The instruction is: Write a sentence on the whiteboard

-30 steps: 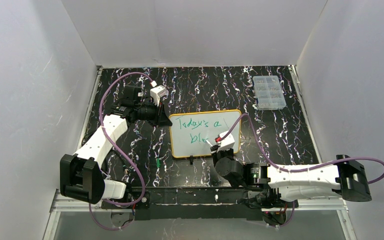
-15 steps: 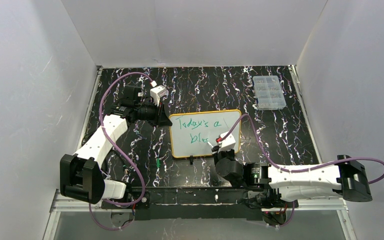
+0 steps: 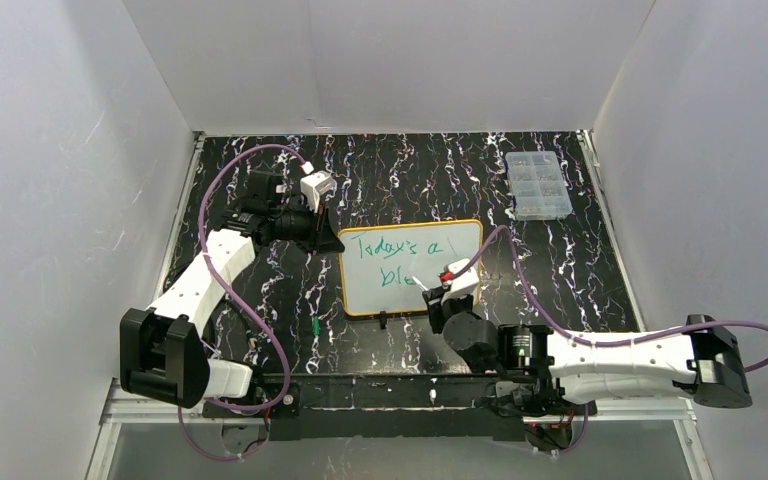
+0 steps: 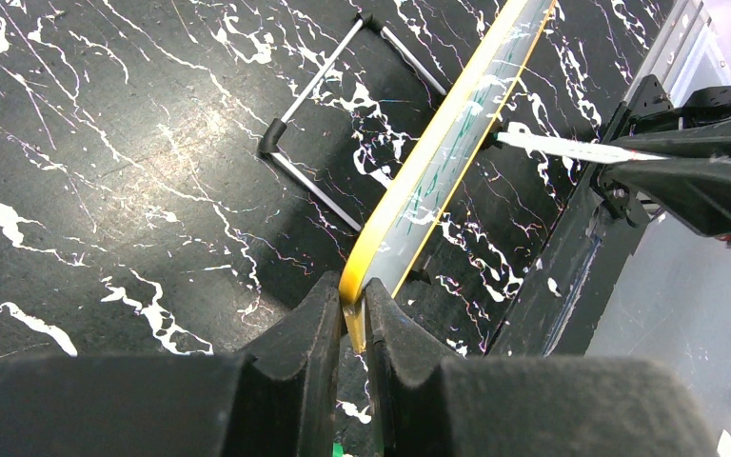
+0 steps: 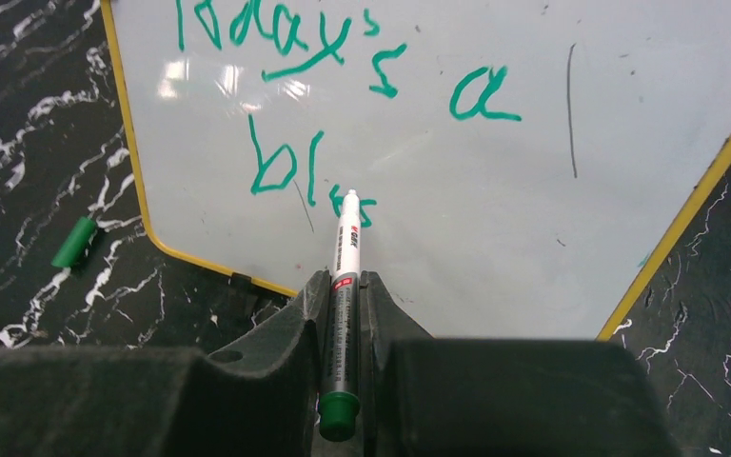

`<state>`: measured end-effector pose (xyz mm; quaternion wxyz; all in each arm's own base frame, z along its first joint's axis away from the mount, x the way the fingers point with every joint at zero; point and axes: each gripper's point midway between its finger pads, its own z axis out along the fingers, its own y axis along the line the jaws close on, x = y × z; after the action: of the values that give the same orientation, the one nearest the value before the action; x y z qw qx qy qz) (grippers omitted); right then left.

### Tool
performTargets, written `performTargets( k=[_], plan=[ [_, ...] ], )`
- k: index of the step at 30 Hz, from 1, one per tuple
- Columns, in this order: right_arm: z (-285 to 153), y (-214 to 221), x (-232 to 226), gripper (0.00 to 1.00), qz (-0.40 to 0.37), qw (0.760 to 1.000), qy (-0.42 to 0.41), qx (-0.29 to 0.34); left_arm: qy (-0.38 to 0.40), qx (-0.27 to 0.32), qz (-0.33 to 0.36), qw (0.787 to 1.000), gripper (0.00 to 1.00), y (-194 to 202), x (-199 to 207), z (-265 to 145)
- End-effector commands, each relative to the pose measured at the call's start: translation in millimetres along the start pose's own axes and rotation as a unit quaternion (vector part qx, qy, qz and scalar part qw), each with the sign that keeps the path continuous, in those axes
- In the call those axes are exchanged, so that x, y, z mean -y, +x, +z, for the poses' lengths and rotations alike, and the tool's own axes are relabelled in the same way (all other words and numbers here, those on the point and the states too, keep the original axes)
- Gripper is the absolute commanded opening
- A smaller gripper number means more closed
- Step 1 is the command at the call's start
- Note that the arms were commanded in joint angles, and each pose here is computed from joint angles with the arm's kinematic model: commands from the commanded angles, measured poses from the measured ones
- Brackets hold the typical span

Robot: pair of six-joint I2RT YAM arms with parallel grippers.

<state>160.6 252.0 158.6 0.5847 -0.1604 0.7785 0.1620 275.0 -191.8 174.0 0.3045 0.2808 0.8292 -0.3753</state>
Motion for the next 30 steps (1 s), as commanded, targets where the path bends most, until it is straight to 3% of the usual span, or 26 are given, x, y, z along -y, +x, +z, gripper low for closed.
performTargets(
  k=[1, 16, 30],
  plan=[
    [-2.0, -16.4, 9.8, 0.01, 0.030, 0.999, 0.024, 0.031, -0.004, 0.018, 0.020, 1.000, 0.00, -9.5, 5.4, -9.5],
    [1.1, -10.0, 19.4, 0.01, 0.021, 0.997, 0.065, 0.024, -0.005, 0.017, 0.019, 1.000, 0.00, -8.5, 4.4, -8.9],
    [3.8, 1.3, 10.6, 0.01, 0.000, 0.999, 0.048, -0.001, -0.006, 0.017, 0.020, 1.000, 0.00, -8.5, 4.7, -9.7]
  ],
)
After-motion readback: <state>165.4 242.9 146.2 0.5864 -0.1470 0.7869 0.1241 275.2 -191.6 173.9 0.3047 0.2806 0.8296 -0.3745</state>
